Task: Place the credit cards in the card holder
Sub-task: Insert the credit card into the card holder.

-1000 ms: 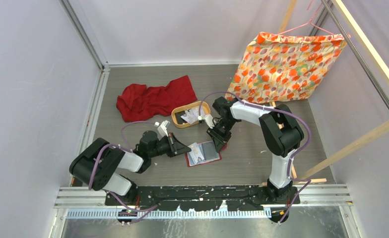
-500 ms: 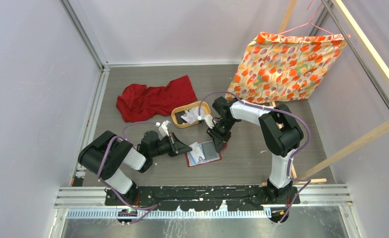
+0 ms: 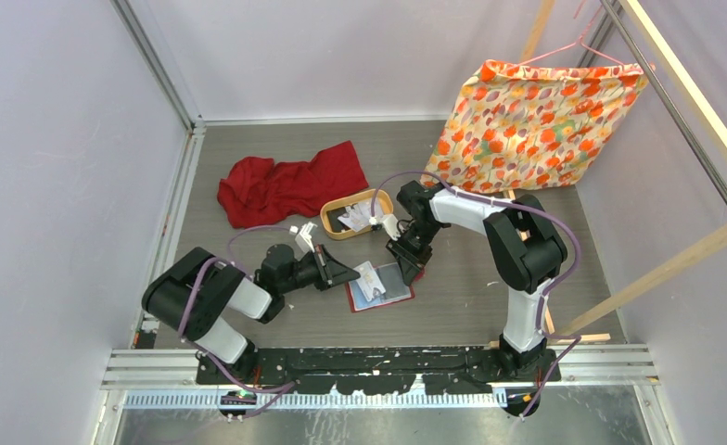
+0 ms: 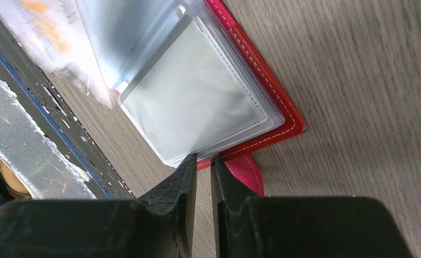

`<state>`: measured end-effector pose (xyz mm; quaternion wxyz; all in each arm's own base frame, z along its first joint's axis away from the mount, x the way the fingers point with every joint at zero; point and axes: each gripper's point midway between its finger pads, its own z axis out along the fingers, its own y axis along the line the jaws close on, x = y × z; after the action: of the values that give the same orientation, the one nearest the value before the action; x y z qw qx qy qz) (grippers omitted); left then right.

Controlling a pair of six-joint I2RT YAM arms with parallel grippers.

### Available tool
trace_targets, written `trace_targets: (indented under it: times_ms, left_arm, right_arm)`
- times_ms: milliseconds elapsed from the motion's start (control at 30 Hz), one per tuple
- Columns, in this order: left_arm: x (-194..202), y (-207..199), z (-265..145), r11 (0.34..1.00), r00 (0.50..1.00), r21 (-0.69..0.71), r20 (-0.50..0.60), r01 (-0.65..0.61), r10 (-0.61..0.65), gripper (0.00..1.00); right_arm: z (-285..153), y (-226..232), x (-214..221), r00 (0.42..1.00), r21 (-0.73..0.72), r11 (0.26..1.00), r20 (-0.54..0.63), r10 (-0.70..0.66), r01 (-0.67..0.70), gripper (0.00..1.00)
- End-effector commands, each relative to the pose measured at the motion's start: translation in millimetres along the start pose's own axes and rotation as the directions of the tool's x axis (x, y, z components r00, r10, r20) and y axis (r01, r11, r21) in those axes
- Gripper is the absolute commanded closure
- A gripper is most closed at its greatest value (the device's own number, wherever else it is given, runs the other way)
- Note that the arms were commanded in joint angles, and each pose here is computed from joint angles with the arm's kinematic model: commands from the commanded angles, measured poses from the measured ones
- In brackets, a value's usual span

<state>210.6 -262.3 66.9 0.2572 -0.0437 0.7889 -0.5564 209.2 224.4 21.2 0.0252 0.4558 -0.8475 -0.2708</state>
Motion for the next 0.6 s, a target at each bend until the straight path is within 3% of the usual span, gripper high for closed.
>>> trace_targets:
  times_ms: [0, 567]
  left_arm:
    - [-11, -17, 0, 0.998, 0.998, 0.044, 0.031, -0.053, 0.052, 1.00]
    - [-7, -5, 7, 0.999, 1.000, 0.028, 0.006, -0.026, 0.026, 1.00]
  right_arm:
    - [-5, 2, -8, 1.000, 0.007, 1.000, 0.007, -0.023, 0.023, 0.79]
    - [-4, 2, -8, 1.000, 0.009, 1.000, 0.004, -0.026, 0.026, 0.79]
